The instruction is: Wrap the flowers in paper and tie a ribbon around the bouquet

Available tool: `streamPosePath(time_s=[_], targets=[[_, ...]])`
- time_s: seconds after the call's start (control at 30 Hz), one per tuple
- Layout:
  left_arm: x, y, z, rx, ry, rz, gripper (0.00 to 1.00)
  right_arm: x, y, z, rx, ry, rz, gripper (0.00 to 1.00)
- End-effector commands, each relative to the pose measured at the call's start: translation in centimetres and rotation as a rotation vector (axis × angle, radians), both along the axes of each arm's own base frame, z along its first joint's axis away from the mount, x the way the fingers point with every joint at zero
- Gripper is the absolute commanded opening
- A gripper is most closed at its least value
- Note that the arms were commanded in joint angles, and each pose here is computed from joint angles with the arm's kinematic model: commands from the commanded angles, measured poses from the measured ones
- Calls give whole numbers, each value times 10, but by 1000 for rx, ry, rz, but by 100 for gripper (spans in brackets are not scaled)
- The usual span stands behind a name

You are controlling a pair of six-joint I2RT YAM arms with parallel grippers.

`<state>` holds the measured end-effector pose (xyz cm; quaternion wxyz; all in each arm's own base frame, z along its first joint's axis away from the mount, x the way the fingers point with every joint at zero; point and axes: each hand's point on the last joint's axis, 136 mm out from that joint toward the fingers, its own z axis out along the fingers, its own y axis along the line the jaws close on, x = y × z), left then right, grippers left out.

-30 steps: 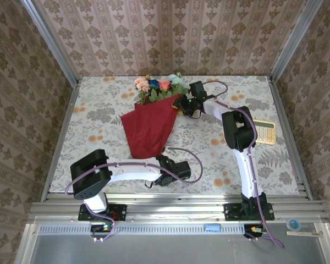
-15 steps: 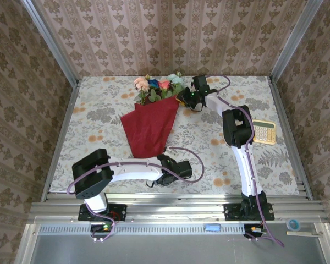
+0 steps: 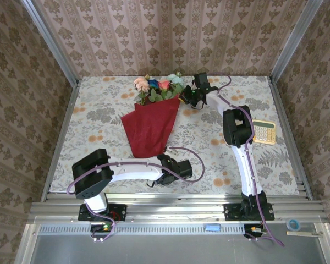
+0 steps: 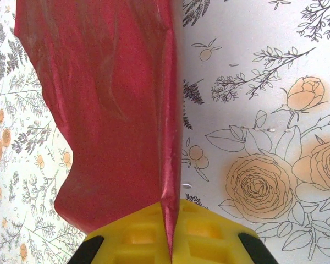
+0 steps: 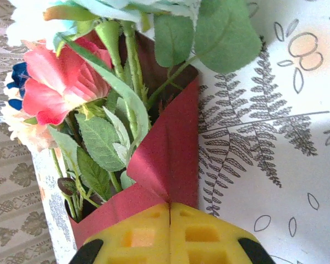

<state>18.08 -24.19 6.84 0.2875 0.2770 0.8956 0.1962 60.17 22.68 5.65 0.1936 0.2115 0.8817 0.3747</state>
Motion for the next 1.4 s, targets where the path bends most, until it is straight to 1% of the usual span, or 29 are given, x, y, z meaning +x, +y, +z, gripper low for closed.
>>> streamPosePath(time_s=[0.0, 0.03, 0.07, 0.1, 0.13, 0.2, 0.27, 0.33, 0.43, 0.53, 0.63, 0.7, 0.77, 0.8, 0.9, 0.93, 1.0, 1.07, 1.13, 1.23, 1.37], targets=[[-1, -7, 1, -6, 12, -7, 0, -6, -6, 0, -21, 11, -6, 0], [0, -8, 1, -16, 13, -6, 0, -10, -7, 6, -25, 5, -8, 6], [0, -10, 1, -28, 18, -5, 0, -15, -10, 13, -33, 0, -8, 27], [1, -12, 1, -43, 21, -5, 0, -23, -14, 17, -45, 9, -8, 42], [1, -13, 1, -50, 24, -5, 0, -31, -18, 19, -47, 20, -8, 48], [2, -14, 3, -66, 22, -1, 0, -55, -23, 25, -36, 47, -4, 56], [3, -13, 4, -76, 22, 2, 0, -83, -21, 25, 15, 71, -6, 58], [3, -14, 3, -82, 26, 2, 0, -115, -9, 21, 79, 101, 8, 59], [3, -14, 1, -81, 30, 2, 0, -164, 16, 15, 132, 132, 53, 59], [2, -15, 0, -78, 36, 2, 0, -197, 33, 13, 159, 146, 67, 60], [2, -14, -1, -77, 38, 4, 0, -212, 47, 11, 157, 148, 74, 60], [2, -15, -1, -76, 37, 2, 0, -213, 56, 9, 157, 144, 86, 59], [2, -15, -2, -75, 36, 1, 0, -209, 63, 5, 164, 147, 91, 56], [3, -16, -2, -77, 36, 0, 0, -206, 65, 4, 166, 145, 86, 53], [3, -17, -3, -74, 36, -4, 0, -198, 67, 1, 159, 147, 77, 37], [3, -17, -3, -70, 35, -6, 0, -196, 65, 2, 153, 144, 70, 37], [4, -16, -2, -60, 31, -7, 0, -197, 58, 10, 136, 128, 53, 41], [5, -16, 0, -59, 24, -6, 0, -203, 48, 19, 97, 110, 34, 52], [6, -15, 0, -57, 21, -6, 0, -212, 40, 27, 70, 99, 32, 60], [7, -14, 0, -53, 16, -5, 0, -222, 41, 32, 79, 101, 51, 64], [9, -13, 1, -48, 12, -3, 0, -231, 54, 26, 66, 119, 99, 68]])
